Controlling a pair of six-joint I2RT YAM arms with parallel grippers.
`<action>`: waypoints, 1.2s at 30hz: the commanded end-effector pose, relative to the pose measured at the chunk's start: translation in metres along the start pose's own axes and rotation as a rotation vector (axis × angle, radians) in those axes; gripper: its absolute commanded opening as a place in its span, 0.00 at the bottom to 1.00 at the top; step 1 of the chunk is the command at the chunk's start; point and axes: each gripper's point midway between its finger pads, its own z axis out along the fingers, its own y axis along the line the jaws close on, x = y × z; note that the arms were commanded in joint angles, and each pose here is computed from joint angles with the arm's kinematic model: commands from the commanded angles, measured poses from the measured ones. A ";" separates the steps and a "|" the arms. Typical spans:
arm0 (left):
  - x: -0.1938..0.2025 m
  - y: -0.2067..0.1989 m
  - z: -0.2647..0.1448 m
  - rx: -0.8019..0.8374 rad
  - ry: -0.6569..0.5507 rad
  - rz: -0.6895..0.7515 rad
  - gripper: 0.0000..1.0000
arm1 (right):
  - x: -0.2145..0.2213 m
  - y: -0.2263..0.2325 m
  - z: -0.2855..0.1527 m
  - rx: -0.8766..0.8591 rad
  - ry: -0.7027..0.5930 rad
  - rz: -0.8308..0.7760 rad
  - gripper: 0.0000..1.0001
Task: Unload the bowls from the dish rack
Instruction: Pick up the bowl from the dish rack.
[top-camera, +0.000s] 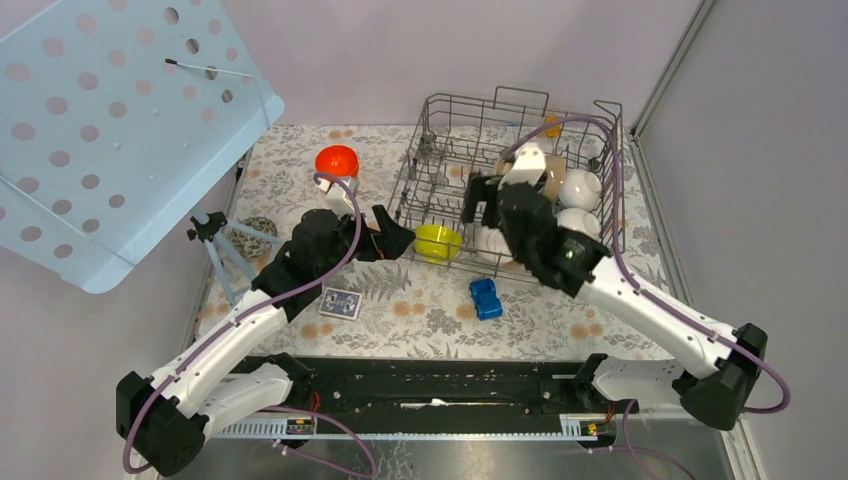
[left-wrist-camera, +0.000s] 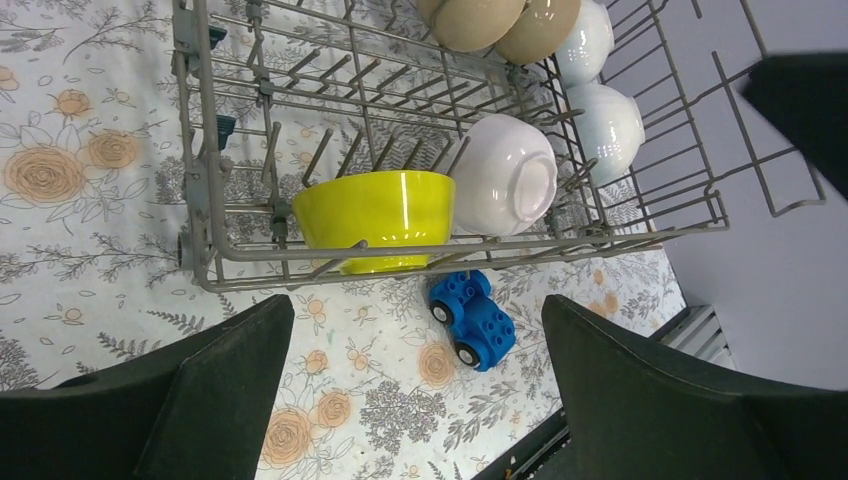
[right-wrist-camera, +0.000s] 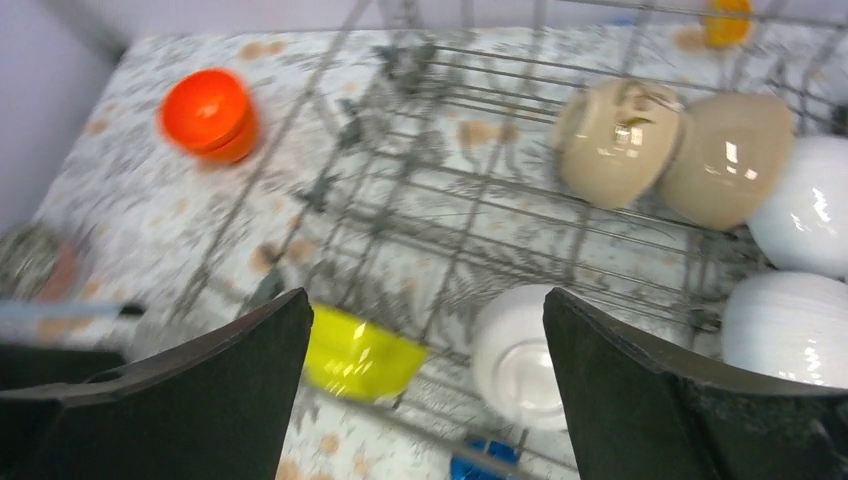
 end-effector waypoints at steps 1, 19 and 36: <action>-0.022 -0.007 -0.006 -0.010 -0.056 0.031 0.99 | -0.009 -0.031 0.040 0.005 0.051 0.255 0.92; -0.016 -0.016 -0.019 0.010 0.046 0.106 0.99 | 0.052 0.024 0.062 -0.523 0.271 0.096 0.89; 0.012 -0.005 -0.019 0.042 0.069 0.091 0.98 | 0.067 0.036 0.093 -0.898 0.421 0.127 0.76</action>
